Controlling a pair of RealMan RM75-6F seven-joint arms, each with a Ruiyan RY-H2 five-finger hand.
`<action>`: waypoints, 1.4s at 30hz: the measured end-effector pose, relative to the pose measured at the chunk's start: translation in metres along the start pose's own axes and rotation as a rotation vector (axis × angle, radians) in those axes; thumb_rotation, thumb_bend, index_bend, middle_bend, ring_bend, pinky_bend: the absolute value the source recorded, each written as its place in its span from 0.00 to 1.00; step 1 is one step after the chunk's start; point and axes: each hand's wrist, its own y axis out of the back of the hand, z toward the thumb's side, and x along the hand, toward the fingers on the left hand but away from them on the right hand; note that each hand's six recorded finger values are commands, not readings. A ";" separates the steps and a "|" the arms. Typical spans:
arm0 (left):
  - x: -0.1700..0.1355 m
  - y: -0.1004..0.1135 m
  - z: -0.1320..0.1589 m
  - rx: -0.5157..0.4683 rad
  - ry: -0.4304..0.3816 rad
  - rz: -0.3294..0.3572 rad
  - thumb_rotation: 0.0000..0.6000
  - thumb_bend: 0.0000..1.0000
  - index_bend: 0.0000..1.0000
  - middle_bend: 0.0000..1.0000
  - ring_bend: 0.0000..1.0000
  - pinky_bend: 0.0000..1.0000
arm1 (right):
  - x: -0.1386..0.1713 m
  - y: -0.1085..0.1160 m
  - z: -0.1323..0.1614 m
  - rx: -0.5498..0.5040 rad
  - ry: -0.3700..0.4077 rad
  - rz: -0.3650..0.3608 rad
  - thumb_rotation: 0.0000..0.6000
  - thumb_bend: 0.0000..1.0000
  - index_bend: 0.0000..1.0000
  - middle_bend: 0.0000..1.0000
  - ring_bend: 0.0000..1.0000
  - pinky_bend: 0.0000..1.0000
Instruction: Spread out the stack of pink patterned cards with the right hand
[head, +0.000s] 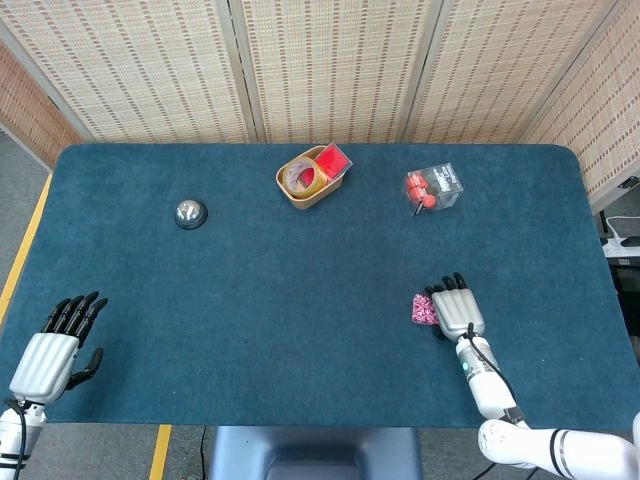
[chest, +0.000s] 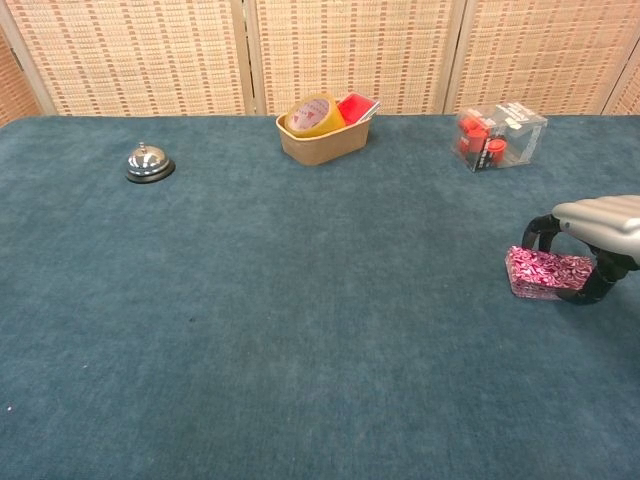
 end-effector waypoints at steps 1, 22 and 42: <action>0.000 0.000 0.000 0.000 0.000 0.000 1.00 0.47 0.00 0.00 0.00 0.07 | 0.000 0.000 0.000 0.001 -0.001 -0.001 1.00 0.26 0.32 0.29 0.12 0.00; 0.000 0.000 -0.001 0.000 0.004 -0.001 1.00 0.47 0.00 0.00 0.00 0.07 | -0.001 0.002 0.001 0.031 -0.021 -0.032 1.00 0.27 0.59 0.45 0.31 0.00; -0.001 0.001 0.001 -0.002 -0.001 0.005 1.00 0.47 0.00 0.00 0.00 0.08 | 0.045 0.029 0.034 0.046 0.144 -0.150 1.00 0.27 0.65 0.49 0.35 0.00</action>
